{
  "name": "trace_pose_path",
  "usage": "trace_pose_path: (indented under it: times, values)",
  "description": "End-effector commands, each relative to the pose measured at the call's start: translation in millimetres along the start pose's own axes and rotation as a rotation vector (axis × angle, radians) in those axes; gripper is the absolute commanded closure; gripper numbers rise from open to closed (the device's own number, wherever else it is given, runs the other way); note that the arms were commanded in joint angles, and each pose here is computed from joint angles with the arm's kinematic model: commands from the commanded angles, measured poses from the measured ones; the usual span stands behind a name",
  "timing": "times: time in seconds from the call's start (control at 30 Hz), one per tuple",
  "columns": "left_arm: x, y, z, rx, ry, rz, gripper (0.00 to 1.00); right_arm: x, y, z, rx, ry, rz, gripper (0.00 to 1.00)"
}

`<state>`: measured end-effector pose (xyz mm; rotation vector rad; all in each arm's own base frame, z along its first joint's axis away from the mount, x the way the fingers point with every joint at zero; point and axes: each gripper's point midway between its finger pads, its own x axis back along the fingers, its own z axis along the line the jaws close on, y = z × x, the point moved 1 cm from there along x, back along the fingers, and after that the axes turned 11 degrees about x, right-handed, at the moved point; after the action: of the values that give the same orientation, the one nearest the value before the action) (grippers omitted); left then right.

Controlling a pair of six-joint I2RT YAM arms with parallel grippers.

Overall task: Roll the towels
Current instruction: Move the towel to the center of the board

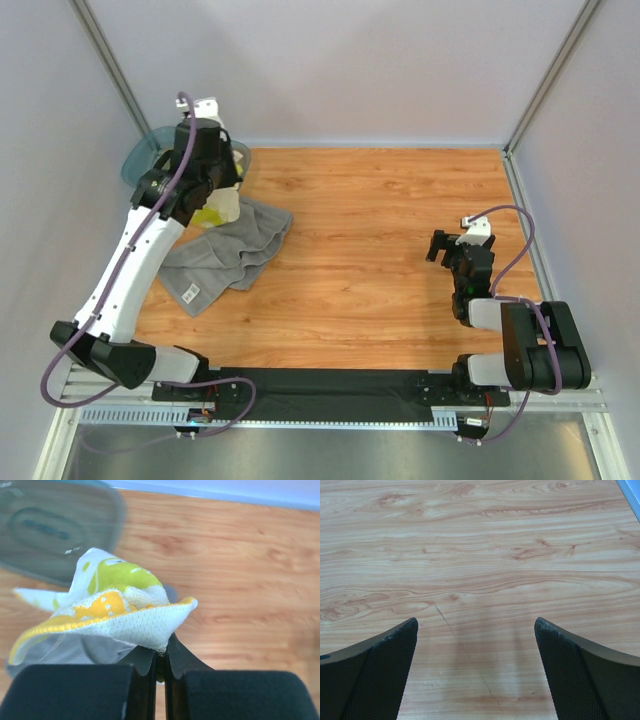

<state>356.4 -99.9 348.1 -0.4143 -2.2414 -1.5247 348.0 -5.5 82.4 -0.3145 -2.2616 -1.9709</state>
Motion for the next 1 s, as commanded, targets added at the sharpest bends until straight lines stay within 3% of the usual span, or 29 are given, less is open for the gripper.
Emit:
trace_pose_path:
  times: [0.0,0.2,0.23,0.3,0.33,0.37,0.43,0.57,0.73,0.87,0.97]
  values:
    - [2,-39,-63,-0.144,-0.184,0.131,1.0,-3,25,-3,-0.003,-0.012,-0.092,0.0]
    - [-7,-119,-164,-0.283,-0.315,0.237,1.0,-3,23,-2,-0.004,-0.011,-0.088,0.0]
    - [-8,-130,-175,-0.293,-0.334,0.258,0.93,-3,24,-3,-0.004,-0.013,-0.089,0.0]
    - [-13,-164,-203,-0.33,-0.384,0.328,0.59,-3,25,-3,-0.005,-0.015,-0.092,0.0]
    - [-16,-172,-208,-0.339,-0.387,0.347,0.34,-3,26,-3,-0.005,-0.012,-0.094,0.0]
    - [-19,-179,-211,-0.35,-0.386,0.36,0.16,-3,24,-3,-0.005,-0.014,-0.09,0.0]
    - [-34,-190,-199,-0.379,-0.307,0.365,0.01,-3,25,-3,-0.004,-0.013,-0.092,0.0]
    - [-51,-190,-152,-0.378,-0.157,0.344,0.0,-4,25,-3,-0.005,-0.013,-0.092,0.0]
    - [-51,-158,-83,-0.226,-0.074,0.302,0.01,-3,24,-2,-0.004,-0.011,-0.089,0.0]
    - [-66,-171,1,-0.095,0.081,0.345,0.01,-4,25,-3,-0.004,-0.013,-0.092,0.0]
    - [-73,-189,32,-0.015,0.122,0.374,0.02,-3,24,-3,-0.004,-0.013,-0.089,0.0]
